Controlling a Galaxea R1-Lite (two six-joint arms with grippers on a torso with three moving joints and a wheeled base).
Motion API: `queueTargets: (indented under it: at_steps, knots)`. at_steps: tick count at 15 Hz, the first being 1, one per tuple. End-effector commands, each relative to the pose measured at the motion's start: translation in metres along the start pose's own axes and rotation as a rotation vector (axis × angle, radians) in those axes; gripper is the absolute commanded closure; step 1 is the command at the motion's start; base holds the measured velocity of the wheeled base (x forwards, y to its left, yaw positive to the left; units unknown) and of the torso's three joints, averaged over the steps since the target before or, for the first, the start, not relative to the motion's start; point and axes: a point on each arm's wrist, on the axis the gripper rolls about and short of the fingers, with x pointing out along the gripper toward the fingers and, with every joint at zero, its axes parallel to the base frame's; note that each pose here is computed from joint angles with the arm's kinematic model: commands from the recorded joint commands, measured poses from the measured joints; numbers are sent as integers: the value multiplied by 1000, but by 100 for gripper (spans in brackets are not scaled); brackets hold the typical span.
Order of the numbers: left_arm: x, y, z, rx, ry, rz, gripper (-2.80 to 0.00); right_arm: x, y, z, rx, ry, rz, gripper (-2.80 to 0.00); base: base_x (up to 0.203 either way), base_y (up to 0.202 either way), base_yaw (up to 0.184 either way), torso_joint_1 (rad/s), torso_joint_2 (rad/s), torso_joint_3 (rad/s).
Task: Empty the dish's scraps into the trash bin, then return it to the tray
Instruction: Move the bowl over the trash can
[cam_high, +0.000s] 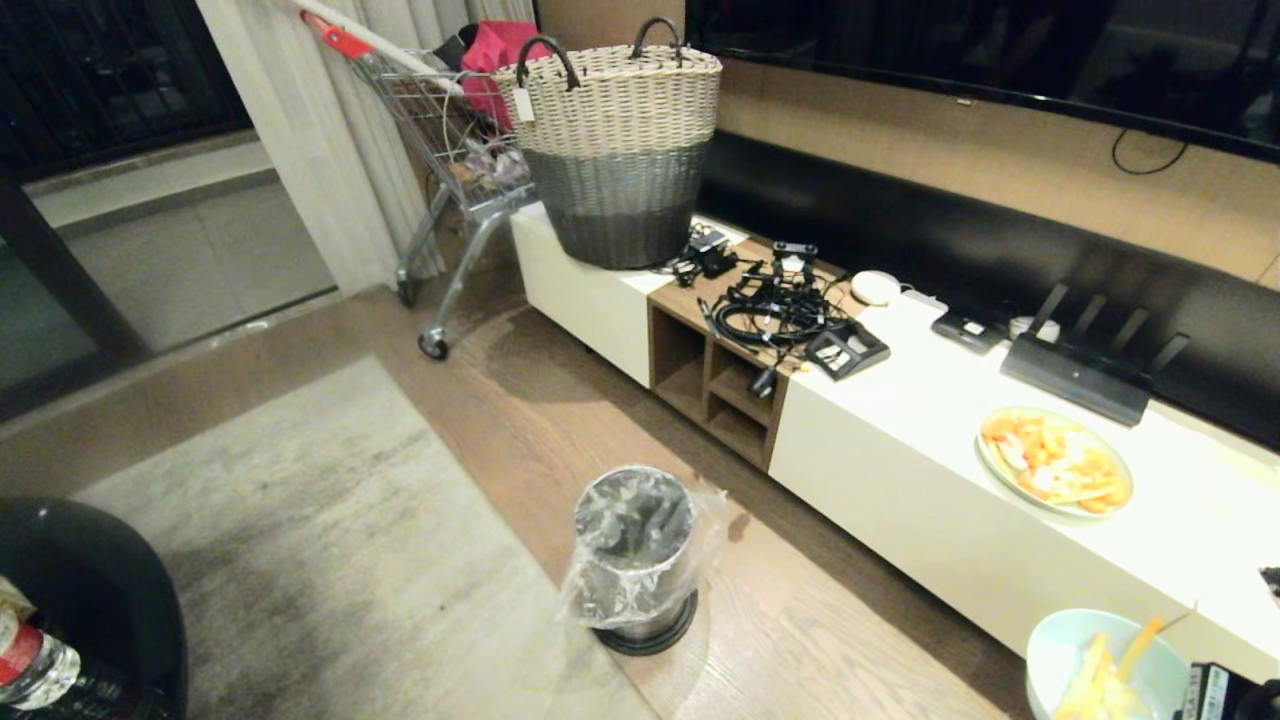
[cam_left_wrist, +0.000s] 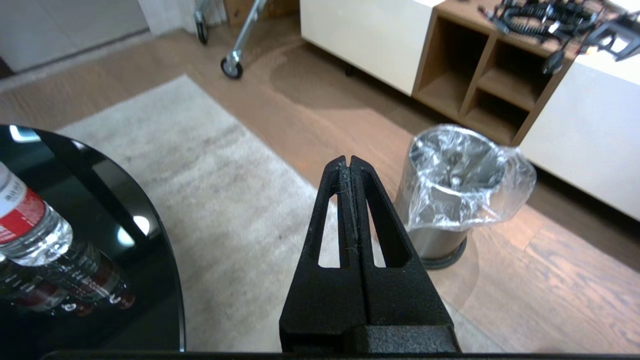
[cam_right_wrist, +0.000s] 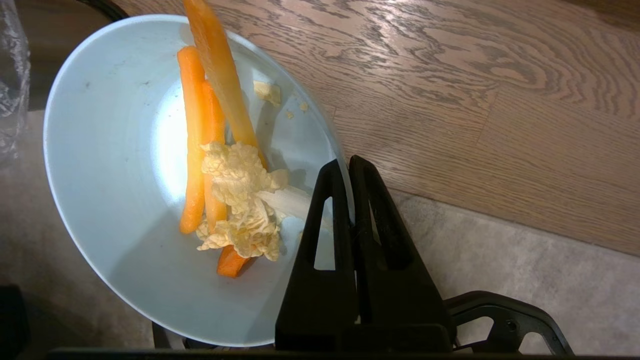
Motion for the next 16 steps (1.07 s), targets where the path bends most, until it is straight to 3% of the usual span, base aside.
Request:
queueTargets:
  at_steps: [1,16]
  knots:
    - [0,0,0,0,-1,0,0,0,0,0,2,-2,-7,0,0,0,0,8,4,-189]
    - [0,0,0,0,-1,0,0,0,-1,-1,2,-5,-9,0,0,0,0,3,2,-197]
